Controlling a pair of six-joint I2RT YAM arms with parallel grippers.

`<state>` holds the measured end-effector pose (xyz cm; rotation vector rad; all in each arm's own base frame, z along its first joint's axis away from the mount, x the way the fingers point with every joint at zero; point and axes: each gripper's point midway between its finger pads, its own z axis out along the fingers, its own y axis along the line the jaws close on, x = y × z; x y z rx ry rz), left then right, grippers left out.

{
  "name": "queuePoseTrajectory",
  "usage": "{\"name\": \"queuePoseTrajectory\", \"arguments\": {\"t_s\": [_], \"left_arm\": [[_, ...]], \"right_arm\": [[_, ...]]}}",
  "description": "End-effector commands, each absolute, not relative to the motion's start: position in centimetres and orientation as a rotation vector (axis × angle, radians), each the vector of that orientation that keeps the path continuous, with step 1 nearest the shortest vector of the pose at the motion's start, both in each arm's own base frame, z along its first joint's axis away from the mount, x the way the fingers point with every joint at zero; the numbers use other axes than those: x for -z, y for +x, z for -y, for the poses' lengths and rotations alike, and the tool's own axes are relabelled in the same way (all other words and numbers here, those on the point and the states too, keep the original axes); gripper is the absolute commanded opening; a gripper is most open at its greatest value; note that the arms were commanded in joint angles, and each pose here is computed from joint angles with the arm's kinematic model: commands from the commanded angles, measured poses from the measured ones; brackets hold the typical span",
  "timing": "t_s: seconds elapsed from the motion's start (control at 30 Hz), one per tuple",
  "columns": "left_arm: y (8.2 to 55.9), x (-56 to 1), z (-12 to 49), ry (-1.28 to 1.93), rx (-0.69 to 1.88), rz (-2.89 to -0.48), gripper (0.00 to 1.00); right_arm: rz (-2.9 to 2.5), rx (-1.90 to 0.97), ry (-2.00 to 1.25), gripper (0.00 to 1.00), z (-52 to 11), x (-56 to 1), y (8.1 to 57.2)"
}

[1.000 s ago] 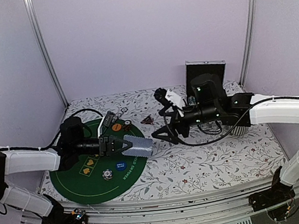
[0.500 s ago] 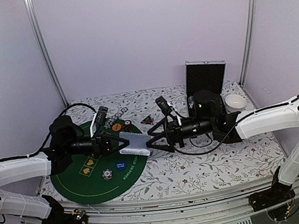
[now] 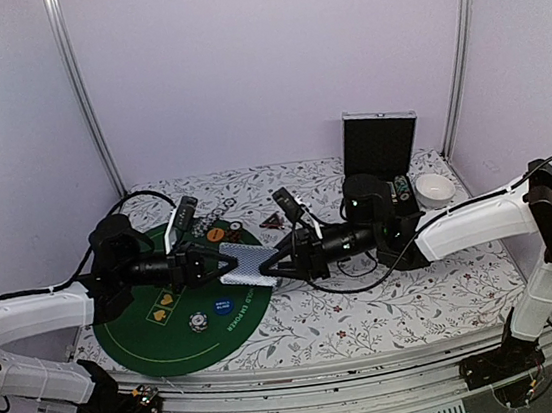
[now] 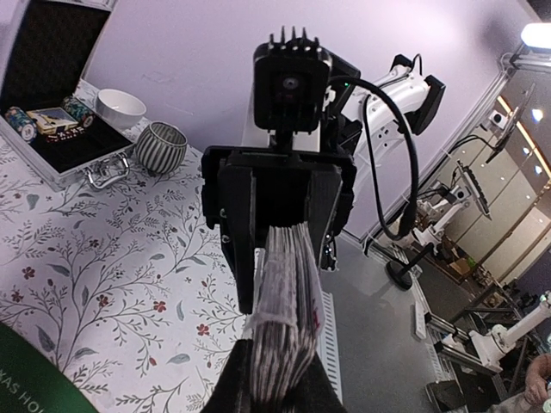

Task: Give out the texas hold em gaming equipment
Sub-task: Pass from the left arm to the right, then pass from the right arm to the left

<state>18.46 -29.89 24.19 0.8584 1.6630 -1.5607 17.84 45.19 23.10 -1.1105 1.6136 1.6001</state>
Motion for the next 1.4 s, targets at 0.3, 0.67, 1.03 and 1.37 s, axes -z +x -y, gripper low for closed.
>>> {"name": "queuePoseTrajectory", "arguments": {"t_s": [0.3,0.67,1.03,1.37], "left_arm": [[19.5,-25.2,28.8,0.937,1.173,-1.619,0.79],[19.2,-25.4,27.3,1.33,0.193,-1.452,0.98],[20.4,-22.2,28.0,1.52,-0.115,-1.443,0.98],[19.9,-19.1,28.1,1.624,-0.101,-1.508,0.97]], "right_arm": [[-1.694,-1.601,-1.092,0.02,-44.8,-24.2,18.9],[-2.064,-1.47,-1.019,0.02,-44.1,-22.4,21.3],[-2.083,-1.543,-1.137,0.02,-47.8,-22.3,18.2],[-2.044,-1.605,-1.199,0.02,-49.4,-22.8,17.2]]}}
